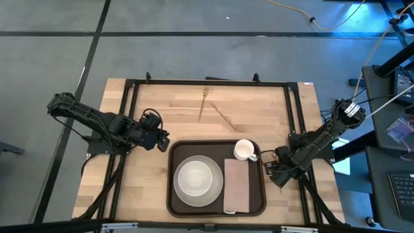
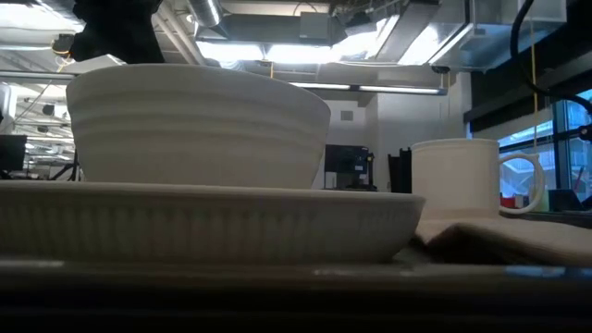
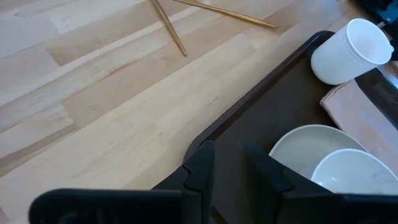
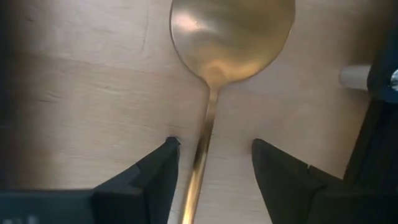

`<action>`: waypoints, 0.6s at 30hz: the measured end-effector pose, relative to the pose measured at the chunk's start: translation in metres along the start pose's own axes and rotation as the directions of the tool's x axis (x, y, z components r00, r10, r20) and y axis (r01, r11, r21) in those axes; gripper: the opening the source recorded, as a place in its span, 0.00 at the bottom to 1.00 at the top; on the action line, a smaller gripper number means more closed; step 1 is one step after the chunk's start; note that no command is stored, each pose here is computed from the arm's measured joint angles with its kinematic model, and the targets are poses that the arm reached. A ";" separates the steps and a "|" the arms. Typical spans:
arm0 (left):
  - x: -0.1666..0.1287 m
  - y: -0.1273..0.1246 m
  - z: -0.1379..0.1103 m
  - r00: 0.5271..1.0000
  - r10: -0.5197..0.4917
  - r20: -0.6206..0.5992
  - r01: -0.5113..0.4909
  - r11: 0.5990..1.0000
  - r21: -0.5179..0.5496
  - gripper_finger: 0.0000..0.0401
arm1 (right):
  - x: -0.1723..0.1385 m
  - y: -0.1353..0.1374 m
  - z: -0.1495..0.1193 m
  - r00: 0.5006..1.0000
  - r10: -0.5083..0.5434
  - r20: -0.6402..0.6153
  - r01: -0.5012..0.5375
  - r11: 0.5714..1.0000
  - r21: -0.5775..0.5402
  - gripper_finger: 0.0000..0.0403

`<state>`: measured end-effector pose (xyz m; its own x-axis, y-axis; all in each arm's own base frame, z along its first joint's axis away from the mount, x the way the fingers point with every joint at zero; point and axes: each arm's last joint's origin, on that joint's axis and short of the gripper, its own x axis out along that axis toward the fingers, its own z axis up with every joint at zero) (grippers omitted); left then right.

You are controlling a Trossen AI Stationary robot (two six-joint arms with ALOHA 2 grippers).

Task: Set up tray
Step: Put the gold spoon on the brown napkin to the right of the gray plate

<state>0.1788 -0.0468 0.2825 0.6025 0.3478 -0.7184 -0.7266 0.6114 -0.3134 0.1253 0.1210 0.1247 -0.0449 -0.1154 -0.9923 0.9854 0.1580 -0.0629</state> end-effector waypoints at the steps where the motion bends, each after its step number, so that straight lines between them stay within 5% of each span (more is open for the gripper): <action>1: 0.000 0.000 0.000 1.000 0.000 0.000 0.000 1.000 0.000 0.16 | 0.000 0.000 0.000 1.000 0.002 -0.001 -0.002 1.000 0.000 0.49; 18: 0.000 0.000 0.000 1.000 0.001 0.002 -0.001 1.000 0.000 0.15 | 0.001 0.001 0.000 1.000 0.002 -0.003 -0.002 1.000 -0.019 0.18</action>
<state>0.1788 -0.0467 0.2825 0.6023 0.3498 -0.7175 -0.7273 0.6111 -0.3126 0.1257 0.1212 0.1233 -0.0430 -0.1120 -0.9928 0.9822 0.1773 -0.0625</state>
